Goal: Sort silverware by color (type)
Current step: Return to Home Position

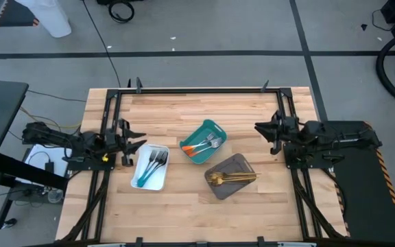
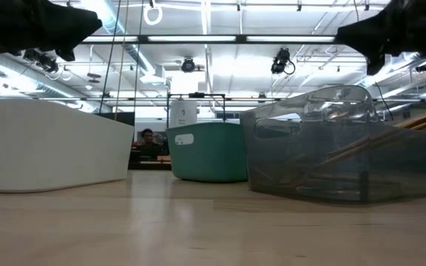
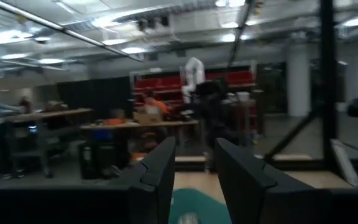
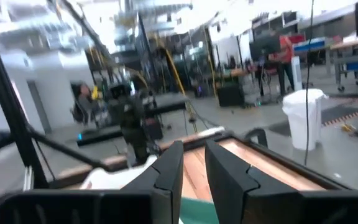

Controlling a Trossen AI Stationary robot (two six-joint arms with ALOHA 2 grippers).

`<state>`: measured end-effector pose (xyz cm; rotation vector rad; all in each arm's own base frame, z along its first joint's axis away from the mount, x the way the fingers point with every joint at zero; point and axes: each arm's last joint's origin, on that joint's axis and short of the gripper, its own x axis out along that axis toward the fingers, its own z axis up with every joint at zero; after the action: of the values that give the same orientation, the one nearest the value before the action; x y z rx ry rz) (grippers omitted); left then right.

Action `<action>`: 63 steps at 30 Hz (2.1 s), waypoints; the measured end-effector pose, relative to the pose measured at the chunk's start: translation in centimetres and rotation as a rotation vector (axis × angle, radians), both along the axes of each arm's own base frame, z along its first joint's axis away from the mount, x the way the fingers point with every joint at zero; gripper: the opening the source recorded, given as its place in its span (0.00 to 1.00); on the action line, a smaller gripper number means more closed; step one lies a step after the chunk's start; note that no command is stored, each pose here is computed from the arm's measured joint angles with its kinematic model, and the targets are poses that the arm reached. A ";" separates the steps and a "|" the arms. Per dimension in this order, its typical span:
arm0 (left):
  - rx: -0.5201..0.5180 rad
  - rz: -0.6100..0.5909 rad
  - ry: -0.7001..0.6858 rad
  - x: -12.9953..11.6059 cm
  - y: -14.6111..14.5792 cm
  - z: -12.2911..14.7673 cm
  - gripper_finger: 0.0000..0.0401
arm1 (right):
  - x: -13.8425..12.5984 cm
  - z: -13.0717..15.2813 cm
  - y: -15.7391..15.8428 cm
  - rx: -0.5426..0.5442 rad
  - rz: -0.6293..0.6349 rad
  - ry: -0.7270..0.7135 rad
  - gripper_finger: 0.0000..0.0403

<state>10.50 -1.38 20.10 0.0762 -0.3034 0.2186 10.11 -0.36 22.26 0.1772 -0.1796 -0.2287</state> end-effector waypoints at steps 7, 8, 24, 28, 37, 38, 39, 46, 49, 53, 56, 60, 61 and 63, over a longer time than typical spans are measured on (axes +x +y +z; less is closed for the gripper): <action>-0.022 -0.062 0.041 0.2 -0.2 -0.6 0.26 | -0.4 -3.0 -0.4 0.010 -0.078 -0.120 0.19; -0.025 -0.064 0.040 0.2 -0.2 -0.6 0.26 | -0.5 -3.0 -0.5 0.023 -0.080 -0.113 0.19; -0.094 -0.084 0.034 0.2 -0.2 -0.7 0.26 | -0.5 -3.3 -0.3 -0.112 -0.015 -0.064 0.14; -0.094 -0.084 0.034 0.2 -0.2 -0.7 0.26 | -0.5 -3.2 -0.3 -0.125 -0.018 -0.066 0.15; -0.094 -0.084 0.034 0.2 -0.2 -0.7 0.26 | -0.5 -3.2 -0.3 -0.126 -0.018 -0.066 0.15; -0.094 -0.084 0.034 0.2 -0.2 -0.7 0.26 | -0.5 -3.2 -0.3 -0.125 -0.018 -0.066 0.15; -0.094 -0.084 0.034 0.2 -0.2 -0.7 0.26 | -0.5 -3.2 -0.3 -0.126 -0.018 -0.066 0.15; -0.094 -0.084 0.034 0.2 -0.2 -0.7 0.26 | -0.5 -3.2 -0.2 -0.126 -0.018 -0.067 0.15; -0.093 -0.084 0.034 0.2 -0.2 -0.7 0.26 | -0.5 -3.2 -0.2 -0.126 -0.018 -0.067 0.15; -0.093 -0.084 0.034 0.2 -0.2 -0.7 0.26 | -0.5 -3.2 -0.2 -0.126 -0.018 -0.067 0.15; -0.093 -0.084 0.035 0.2 -0.2 -0.7 0.26 | -0.5 -3.2 -0.2 -0.126 -0.018 -0.067 0.15; -0.094 -0.083 0.034 0.2 -0.2 -0.7 0.26 | -0.5 -3.2 -0.2 -0.126 -0.017 -0.067 0.15; -0.093 -0.083 0.034 0.2 -0.2 -0.7 0.26 | -0.5 -3.2 -0.2 -0.126 -0.017 -0.067 0.15; -0.094 -0.084 0.035 0.2 -0.2 -0.7 0.26 | -0.5 -3.2 -0.2 -0.126 -0.017 -0.067 0.15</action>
<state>10.70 -1.60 19.42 -0.0252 -0.2607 0.1482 9.63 -0.61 19.04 0.0583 -0.2616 -0.2280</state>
